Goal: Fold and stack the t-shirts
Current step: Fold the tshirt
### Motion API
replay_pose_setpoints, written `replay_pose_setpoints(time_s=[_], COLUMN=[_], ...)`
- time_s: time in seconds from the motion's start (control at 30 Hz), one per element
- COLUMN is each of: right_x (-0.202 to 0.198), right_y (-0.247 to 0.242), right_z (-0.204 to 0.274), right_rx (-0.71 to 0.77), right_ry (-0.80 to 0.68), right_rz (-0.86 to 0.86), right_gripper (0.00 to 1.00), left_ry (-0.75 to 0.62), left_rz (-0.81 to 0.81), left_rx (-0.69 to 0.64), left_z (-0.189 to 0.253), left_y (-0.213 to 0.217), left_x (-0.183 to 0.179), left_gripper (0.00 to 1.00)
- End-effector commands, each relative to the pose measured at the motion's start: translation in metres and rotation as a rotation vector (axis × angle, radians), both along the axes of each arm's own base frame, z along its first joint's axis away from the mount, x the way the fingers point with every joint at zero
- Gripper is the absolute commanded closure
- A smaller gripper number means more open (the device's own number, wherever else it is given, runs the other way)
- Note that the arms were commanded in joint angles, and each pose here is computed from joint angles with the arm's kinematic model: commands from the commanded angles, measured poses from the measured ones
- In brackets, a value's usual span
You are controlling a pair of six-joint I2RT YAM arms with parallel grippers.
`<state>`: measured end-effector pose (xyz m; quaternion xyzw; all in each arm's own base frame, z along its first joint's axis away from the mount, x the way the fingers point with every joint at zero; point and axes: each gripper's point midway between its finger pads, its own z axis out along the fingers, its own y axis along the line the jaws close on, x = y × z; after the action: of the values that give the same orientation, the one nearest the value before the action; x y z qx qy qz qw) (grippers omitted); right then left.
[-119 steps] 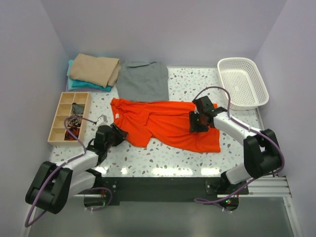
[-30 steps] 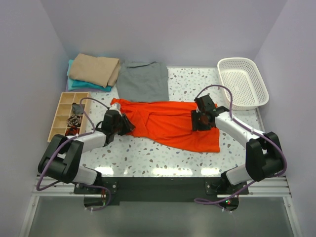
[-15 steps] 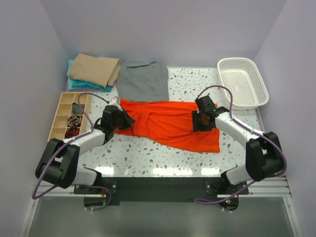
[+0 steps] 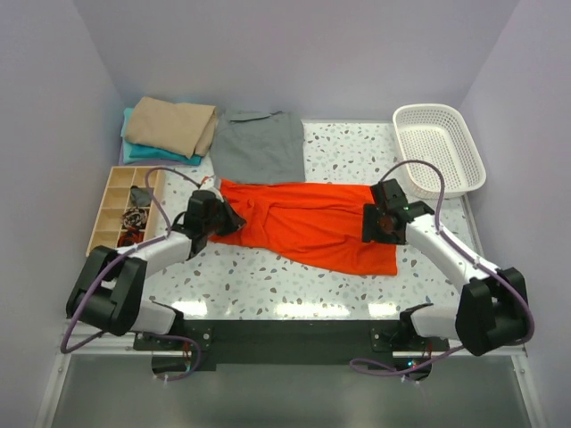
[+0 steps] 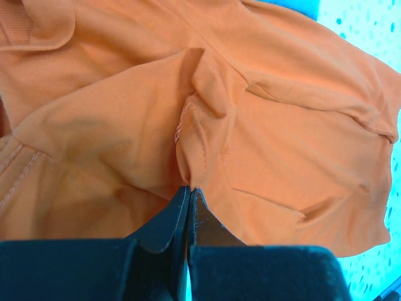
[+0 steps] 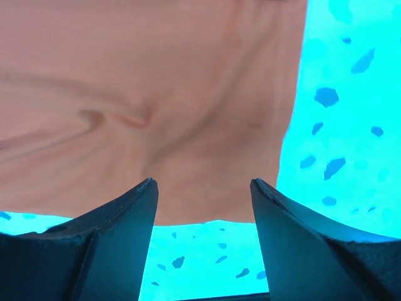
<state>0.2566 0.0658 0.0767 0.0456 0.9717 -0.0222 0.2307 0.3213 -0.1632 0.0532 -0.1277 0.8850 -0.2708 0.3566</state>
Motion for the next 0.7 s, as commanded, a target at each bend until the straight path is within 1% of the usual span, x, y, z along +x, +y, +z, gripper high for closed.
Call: replay_pose_setpoints(time_s=[0.0, 0.13, 0.17, 0.23, 0.27, 0.3, 0.33, 0.4, 0.43, 0.5, 0.67], right_x=[-0.035, -0.047, -0.050, -0.055, -0.064, -0.061, -0.065, -0.068, -0.069, -0.071, -0.075], right_y=[-0.024, -0.029, -0.028, -0.019, -0.013, -0.010, -0.009, -0.011, -0.010, -0.008, -0.013], right_z=[-0.010, 0.000, 0.000, -0.005, -0.017, -0.018, -0.023, -0.030, -0.033, -0.040, -0.055], right_rx=[-0.044, -0.007, 0.029, 0.098, 0.150, 0.182, 0.195, 0.202, 0.212, 0.228, 0.206], right_ry=[0.031, -0.012, -0.030, -0.028, 0.004, -0.030, -0.022, -0.024, -0.021, -0.019, -0.017], right_rz=[-0.155, -0.275, -0.323, -0.362, -0.405, -0.420, -0.432, -0.472, -0.479, -0.497, -0.519], right_gripper=[0.35, 0.37, 0.37, 0.37, 0.37, 0.39, 0.39, 0.40, 0.41, 0.41, 0.42], left_ry=[-0.118, -0.123, -0.138, -0.139, -0.152, -0.153, -0.148, -0.162, -0.135, -0.132, -0.119], left_rz=[-0.011, -0.002, -0.001, -0.007, -0.009, -0.008, -0.007, -0.009, -0.010, -0.017, -0.037], left_rx=[0.015, 0.028, 0.022, 0.026, 0.020, 0.020, 0.020, 0.016, 0.025, 0.025, 0.001], left_z=[0.045, 0.058, 0.065, 0.067, 0.071, 0.072, 0.072, 0.077, 0.072, 0.074, 0.078], left_y=[0.001, 0.008, 0.009, 0.010, 0.010, 0.011, 0.011, 0.012, 0.013, 0.014, 0.013], left_x=[0.009, -0.003, -0.006, -0.010, -0.012, -0.013, -0.015, -0.017, -0.022, -0.026, -0.042], left_gripper=[1.00, 1.00, 1.00, 1.00, 1.00, 1.00, 1.00, 1.00, 1.00, 1.00, 1.00])
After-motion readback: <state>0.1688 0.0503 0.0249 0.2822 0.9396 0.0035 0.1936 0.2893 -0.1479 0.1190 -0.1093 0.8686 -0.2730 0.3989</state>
